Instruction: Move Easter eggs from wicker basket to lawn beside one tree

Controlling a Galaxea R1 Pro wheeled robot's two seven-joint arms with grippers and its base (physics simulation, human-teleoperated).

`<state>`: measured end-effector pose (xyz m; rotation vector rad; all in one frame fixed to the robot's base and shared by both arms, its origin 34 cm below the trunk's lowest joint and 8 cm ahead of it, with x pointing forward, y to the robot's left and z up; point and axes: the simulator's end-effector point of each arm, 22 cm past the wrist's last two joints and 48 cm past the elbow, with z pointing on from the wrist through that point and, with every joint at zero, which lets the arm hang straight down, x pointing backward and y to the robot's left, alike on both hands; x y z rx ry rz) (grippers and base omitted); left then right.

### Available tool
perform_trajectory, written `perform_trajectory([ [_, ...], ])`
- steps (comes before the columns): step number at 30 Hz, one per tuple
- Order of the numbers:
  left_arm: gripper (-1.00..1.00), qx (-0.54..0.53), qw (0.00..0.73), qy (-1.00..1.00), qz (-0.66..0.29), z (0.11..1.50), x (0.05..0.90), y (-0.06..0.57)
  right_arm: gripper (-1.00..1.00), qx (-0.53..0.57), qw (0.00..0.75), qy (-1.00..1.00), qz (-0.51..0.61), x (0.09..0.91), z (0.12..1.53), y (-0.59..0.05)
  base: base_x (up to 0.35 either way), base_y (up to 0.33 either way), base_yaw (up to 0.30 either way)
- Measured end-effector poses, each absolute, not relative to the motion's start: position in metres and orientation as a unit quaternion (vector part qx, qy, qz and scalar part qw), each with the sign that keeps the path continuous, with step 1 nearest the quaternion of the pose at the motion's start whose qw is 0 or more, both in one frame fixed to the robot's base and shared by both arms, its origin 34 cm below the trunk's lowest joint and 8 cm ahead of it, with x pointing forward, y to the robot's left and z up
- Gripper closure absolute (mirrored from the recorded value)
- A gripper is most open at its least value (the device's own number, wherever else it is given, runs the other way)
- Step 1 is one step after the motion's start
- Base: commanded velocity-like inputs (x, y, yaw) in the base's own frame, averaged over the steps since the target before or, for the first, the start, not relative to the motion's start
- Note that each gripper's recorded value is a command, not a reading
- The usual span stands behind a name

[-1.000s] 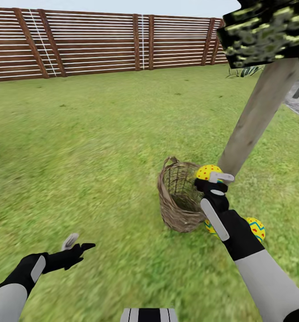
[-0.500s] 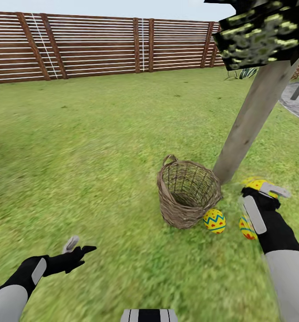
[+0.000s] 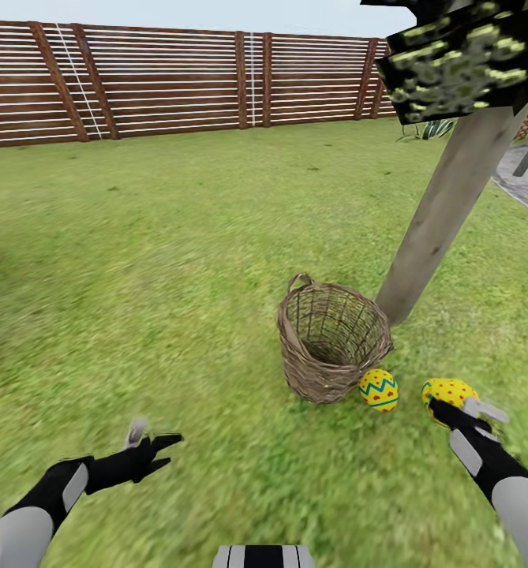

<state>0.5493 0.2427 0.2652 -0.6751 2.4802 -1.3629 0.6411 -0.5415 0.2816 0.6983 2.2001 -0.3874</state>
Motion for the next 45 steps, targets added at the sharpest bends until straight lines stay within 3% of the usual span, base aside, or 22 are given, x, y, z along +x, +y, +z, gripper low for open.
perform_trajectory([
  [6,-1.0,-0.163,0.163,0.812,-0.536,0.279,0.529,0.2,1.0,0.235,0.424,0.864,-0.137,0.603,0.244,-0.506,0.0,0.0,0.0],
  [16,-1.0,-0.11,0.13,0.821,-0.546,0.261,0.479,0.16,1.0,0.2,0.429,0.874,-0.11,0.557,0.214,-0.459,0.0,0.0,0.0],
  [45,-1.0,-0.085,0.139,0.847,-0.505,0.24,0.468,0.186,1.0,0.194,0.434,0.872,-0.118,0.537,0.203,-0.452,0.108,0.004,0.0],
])
